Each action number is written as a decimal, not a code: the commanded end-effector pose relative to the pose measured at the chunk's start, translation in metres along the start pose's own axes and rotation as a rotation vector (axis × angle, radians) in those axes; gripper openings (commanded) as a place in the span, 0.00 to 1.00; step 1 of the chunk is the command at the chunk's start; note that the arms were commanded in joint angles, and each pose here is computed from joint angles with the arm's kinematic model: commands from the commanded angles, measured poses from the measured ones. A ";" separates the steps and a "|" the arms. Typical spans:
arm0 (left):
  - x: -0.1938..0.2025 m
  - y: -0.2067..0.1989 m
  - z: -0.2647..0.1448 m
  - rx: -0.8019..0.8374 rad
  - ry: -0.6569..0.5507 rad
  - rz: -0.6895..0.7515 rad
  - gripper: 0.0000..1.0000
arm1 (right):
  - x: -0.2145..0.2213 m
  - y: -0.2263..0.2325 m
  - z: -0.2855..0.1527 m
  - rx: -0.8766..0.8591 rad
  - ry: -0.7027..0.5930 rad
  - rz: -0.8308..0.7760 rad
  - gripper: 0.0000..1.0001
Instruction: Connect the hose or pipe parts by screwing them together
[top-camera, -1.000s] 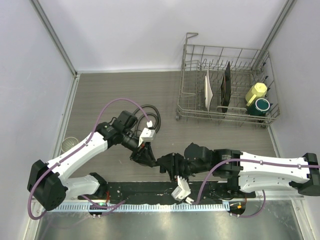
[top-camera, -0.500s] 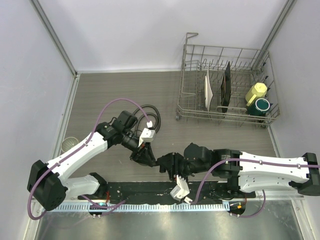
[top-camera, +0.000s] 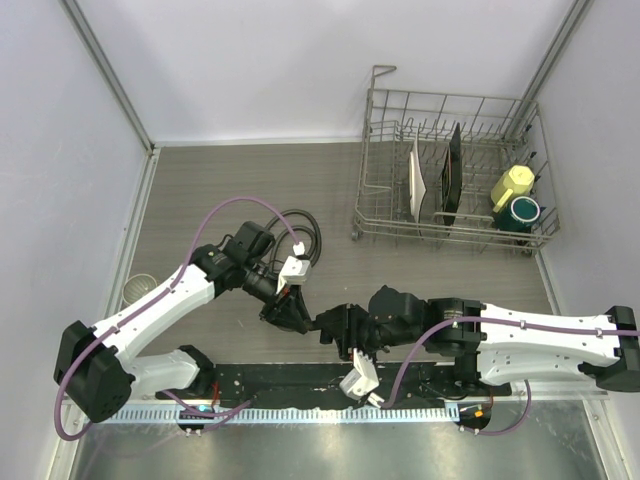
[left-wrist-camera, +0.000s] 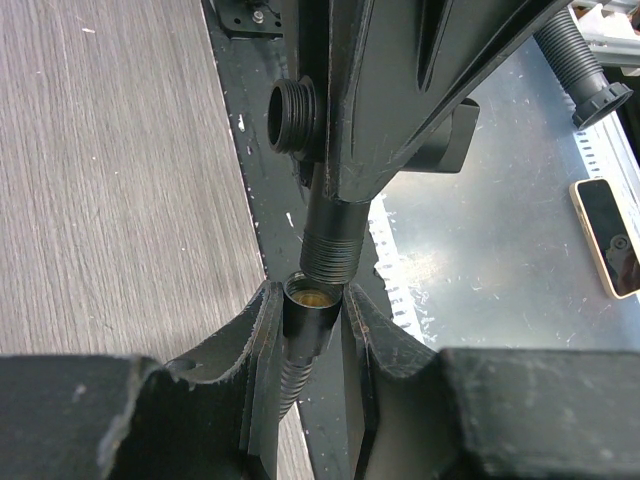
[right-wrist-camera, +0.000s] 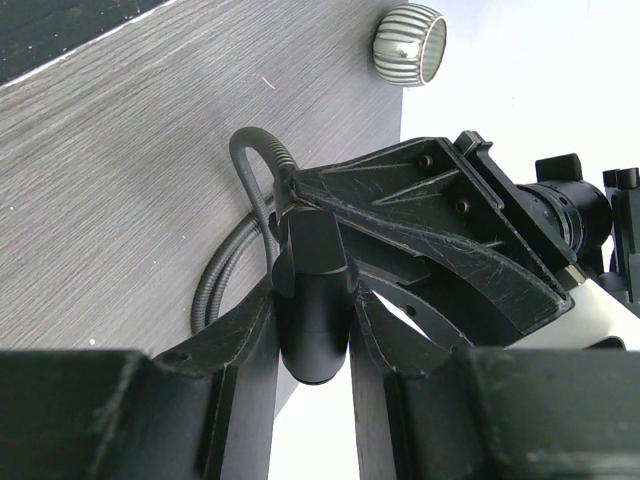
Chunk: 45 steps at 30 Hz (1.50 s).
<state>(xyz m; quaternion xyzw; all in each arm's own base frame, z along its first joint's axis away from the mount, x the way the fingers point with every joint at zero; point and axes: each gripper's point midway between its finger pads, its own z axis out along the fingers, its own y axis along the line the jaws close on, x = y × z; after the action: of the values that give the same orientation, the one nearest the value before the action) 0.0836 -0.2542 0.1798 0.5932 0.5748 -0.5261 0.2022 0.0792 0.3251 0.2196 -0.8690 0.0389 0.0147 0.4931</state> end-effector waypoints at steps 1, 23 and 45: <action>-0.017 -0.004 -0.003 0.012 -0.031 0.064 0.00 | 0.001 -0.031 -0.008 0.091 0.016 0.001 0.01; -0.022 -0.006 -0.003 0.034 -0.049 0.116 0.00 | 0.001 -0.039 0.005 0.096 -0.049 0.001 0.01; -0.027 -0.008 -0.004 -0.014 -0.005 0.230 0.00 | 0.012 -0.021 0.039 0.045 -0.018 0.228 0.01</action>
<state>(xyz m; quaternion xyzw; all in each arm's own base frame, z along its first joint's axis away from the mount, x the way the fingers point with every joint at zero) 0.0835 -0.2378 0.1627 0.6387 0.5920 -0.4536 0.1893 0.0877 0.3524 0.1953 -0.8771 0.0941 0.0669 0.4663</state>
